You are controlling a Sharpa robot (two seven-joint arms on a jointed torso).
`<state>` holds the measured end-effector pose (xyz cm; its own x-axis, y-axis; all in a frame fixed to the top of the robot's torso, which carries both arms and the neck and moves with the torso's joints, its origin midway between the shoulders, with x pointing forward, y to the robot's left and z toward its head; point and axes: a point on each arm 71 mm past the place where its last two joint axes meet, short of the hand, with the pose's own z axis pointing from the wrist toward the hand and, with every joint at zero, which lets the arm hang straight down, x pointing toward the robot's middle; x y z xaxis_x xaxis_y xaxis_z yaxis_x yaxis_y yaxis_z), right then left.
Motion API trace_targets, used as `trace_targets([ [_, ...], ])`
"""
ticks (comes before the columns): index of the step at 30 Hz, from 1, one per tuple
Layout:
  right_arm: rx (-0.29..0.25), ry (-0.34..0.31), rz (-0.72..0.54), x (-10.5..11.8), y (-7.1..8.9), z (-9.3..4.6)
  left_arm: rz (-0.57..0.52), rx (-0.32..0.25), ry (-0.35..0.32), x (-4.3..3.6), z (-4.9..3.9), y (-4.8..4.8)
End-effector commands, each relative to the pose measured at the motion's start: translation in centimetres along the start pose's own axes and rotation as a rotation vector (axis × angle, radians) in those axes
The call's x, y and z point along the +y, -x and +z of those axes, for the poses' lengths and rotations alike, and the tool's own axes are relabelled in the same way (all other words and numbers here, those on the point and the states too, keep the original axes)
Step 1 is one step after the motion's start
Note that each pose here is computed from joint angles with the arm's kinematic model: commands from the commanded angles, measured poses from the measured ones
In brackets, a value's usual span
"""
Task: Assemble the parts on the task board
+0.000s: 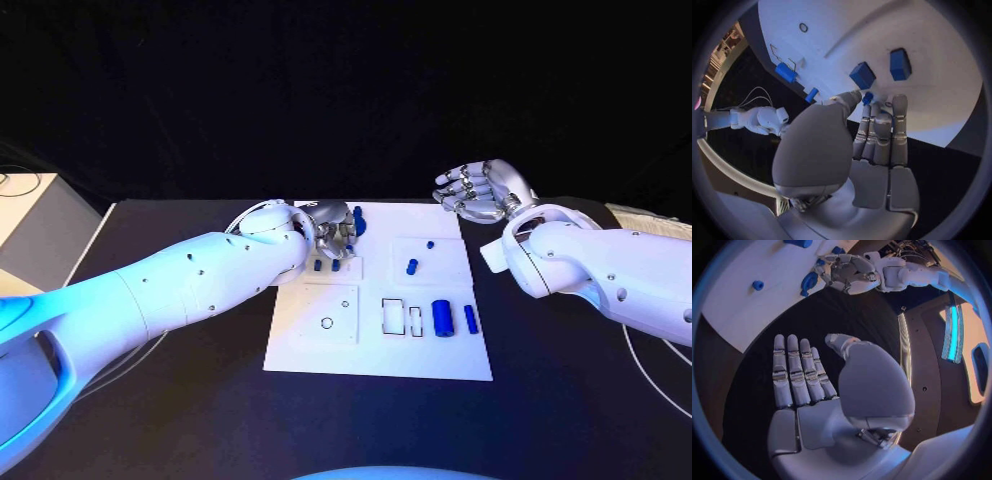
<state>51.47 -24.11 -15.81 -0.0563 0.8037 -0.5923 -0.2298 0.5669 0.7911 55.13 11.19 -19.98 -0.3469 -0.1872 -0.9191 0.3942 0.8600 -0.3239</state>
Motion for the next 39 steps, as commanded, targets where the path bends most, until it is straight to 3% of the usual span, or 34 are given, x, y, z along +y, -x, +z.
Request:
trace_targets([
  [1, -0.001, 0.016, 0.01, 0.14, -0.02, 0.01, 0.01, 0.02, 0.007, -0.08, 0.1, -0.13],
  [15, 0.002, 0.016, 0.014, 0.18, -0.13, 0.08, 0.0, 0.061, -0.004, -0.25, 0.24, -0.58],
  [26, 0.005, 0.017, 0.016, 0.23, -0.23, 0.11, -0.015, 0.061, -0.012, -0.32, 0.36, -0.72],
  [32, 0.006, 0.017, 0.018, 0.24, -0.26, 0.12, -0.026, 0.032, -0.019, -0.19, 0.36, -0.54],
  [39, 0.002, 0.021, 0.023, 0.26, -0.23, 0.13, -0.067, -0.043, -0.045, 0.12, 0.18, 0.03],
])
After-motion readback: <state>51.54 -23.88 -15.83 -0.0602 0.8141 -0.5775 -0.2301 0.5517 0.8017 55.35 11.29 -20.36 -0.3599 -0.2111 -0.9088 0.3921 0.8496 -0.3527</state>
